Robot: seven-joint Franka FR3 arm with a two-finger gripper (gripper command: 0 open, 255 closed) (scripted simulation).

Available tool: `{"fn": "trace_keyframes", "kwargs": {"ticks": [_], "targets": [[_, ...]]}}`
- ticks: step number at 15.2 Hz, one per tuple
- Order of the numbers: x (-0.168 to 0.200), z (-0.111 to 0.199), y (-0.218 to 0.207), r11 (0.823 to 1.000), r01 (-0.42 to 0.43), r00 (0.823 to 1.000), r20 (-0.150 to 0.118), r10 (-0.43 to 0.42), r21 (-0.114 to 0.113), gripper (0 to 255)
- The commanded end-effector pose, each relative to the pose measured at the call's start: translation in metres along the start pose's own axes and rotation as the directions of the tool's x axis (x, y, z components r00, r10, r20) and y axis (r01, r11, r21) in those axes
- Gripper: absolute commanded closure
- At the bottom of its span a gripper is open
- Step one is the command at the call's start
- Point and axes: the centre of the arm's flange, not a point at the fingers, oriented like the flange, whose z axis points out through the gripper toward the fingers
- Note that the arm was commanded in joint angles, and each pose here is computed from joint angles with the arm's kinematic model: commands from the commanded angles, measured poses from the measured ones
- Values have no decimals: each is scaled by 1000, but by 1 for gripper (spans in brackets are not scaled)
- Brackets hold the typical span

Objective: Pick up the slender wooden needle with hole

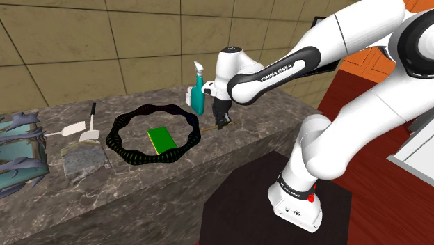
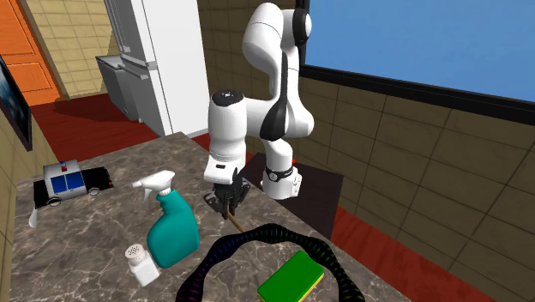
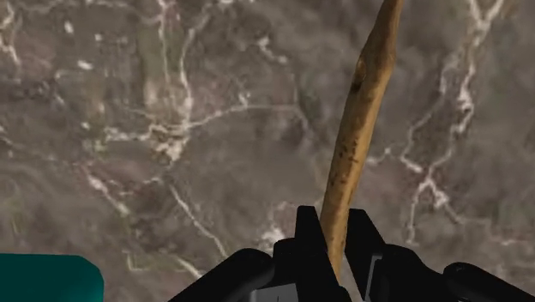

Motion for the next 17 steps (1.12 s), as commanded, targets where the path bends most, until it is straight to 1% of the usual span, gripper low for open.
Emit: {"fn": "trace_keyframes", "kwargs": {"ticks": [1,15,17], "targets": [[-2,-4,1,1000,-2,1000,3,2,2,255],[-4,-77,6,1000,-2,1000,3,2,2,255],[-4,-78,6,1000,-2,1000,3,2,2,255]]}}
